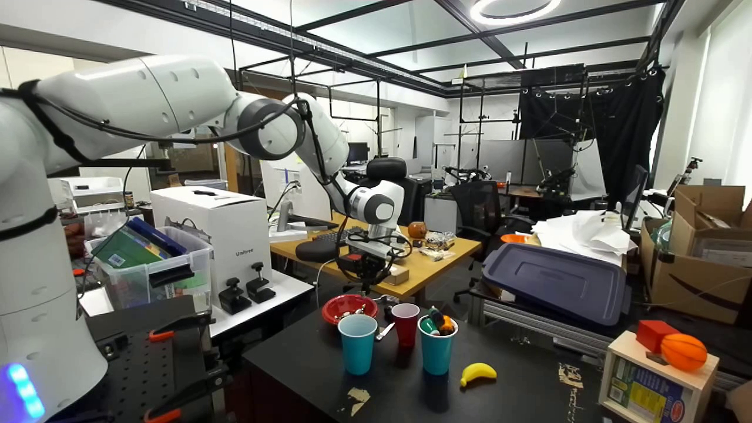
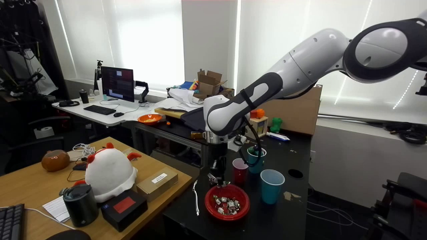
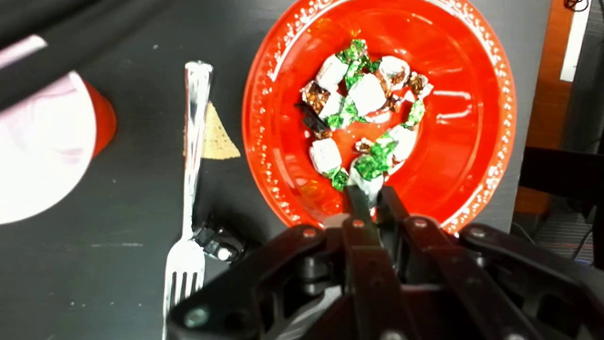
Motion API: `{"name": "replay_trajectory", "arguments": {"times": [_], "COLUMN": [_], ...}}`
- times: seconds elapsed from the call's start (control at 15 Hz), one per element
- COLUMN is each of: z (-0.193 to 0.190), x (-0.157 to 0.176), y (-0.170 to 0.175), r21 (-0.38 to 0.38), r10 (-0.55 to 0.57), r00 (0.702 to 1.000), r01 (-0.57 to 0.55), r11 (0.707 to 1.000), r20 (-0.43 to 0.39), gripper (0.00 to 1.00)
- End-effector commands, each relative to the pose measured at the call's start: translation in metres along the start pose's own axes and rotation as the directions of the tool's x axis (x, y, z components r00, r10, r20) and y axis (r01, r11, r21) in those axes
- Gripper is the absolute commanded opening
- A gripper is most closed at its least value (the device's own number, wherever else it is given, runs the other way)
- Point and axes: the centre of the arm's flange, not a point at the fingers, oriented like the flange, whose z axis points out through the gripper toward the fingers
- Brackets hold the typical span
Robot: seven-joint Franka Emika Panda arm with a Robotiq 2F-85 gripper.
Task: Move some contents from the bowl to the left bowl
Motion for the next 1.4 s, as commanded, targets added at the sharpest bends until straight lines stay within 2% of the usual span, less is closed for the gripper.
{"name": "replay_trajectory", "arguments": {"times": [0.0, 0.2, 0.73, 1.33], "z": [-0.016, -0.024, -0.051, -0.087], "x": [-0.046, -0.061, -0.095, -0.120], "y": [0.001, 0.014, 0.035, 0.049], "r21": [0.010, 0.035, 0.137, 0.139], "r10": [0.051, 0.066, 0.204, 0.293], "r00": [0.999, 0.996, 0.969, 0.938], "r01": [-0.051, -0.064, -0.185, -0.271], "r11": [0.999, 0.997, 0.973, 0.953], "r20": [-0.008, -0.057, -0.140, -0.185], "gripper": [0.03, 0.03, 0.03, 0.03]}}
